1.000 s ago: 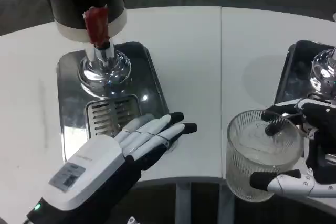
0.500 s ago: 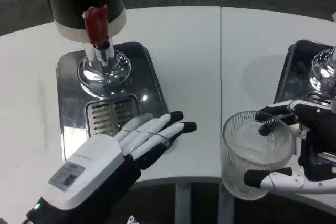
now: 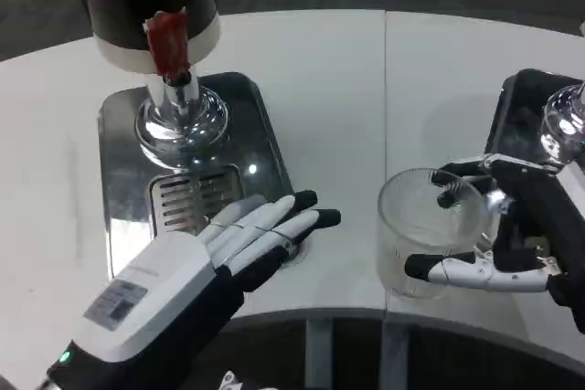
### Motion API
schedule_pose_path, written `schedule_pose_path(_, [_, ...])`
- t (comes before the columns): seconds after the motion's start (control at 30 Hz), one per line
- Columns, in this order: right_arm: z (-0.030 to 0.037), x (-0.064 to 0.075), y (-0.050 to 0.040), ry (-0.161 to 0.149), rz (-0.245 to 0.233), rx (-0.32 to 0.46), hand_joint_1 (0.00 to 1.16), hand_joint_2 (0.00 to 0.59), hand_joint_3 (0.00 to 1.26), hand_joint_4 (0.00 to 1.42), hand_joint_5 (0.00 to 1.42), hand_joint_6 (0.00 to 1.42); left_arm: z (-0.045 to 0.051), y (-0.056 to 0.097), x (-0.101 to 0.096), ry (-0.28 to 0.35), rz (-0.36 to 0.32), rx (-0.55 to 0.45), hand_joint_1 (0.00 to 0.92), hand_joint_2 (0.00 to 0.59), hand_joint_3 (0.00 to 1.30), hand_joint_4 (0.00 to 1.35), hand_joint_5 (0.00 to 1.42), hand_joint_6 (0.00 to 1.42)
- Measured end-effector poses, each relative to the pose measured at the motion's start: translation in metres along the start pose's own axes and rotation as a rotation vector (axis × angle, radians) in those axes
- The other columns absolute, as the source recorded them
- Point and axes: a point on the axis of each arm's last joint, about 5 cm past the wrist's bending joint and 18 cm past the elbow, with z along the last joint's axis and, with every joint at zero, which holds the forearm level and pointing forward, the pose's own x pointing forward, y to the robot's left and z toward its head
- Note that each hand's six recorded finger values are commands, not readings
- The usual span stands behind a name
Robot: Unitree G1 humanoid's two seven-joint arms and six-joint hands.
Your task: Grasp the cup under the faucet to collect the drink, then remove the cup.
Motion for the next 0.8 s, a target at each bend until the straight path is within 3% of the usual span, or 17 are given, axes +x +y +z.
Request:
schedule_pose_path(0.2, [-0.0118, 0.021, 0.0101, 0.005, -0.01, -0.005, 0.79, 0.126, 0.88, 1.01, 1.25, 1.34, 0.0001, -0.001, 0.0, 0.002, 0.002, -0.005, 0.0, 0.034, 0.12, 0.0, 0.05, 0.0])
schedule_pose_path(0.4, [-0.0167, 0.043, 0.0219, -0.012, -0.014, -0.009, 0.79, 0.126, 0.88, 1.01, 1.25, 1.34, 0.0001, -0.001, 0.001, 0.003, 0.004, -0.006, 0.0, 0.034, 0.12, 0.0, 0.05, 0.0])
schedule_pose_path(0.57, [-0.022, 0.06, 0.0257, -0.015, -0.024, -0.024, 0.79, 0.126, 0.88, 1.01, 1.25, 1.34, 0.0001, -0.001, 0.0, 0.006, 0.005, -0.009, 0.0, 0.034, 0.12, 0.0, 0.05, 0.0])
schedule_pose_path(0.63, [-0.0264, 0.066, 0.0273, 0.0, -0.026, -0.025, 0.79, 0.126, 0.88, 1.01, 1.25, 1.34, 0.0001, -0.002, 0.0, 0.006, 0.006, -0.01, 0.0, 0.034, 0.12, 0.0, 0.05, 0.0])
schedule_pose_path(0.8, [-0.0286, 0.08, 0.03, -0.005, -0.037, -0.033, 0.79, 0.126, 0.88, 1.01, 1.25, 1.34, 0.0001, -0.002, 0.001, 0.006, 0.007, -0.011, 0.0, 0.034, 0.12, 0.0, 0.05, 0.0])
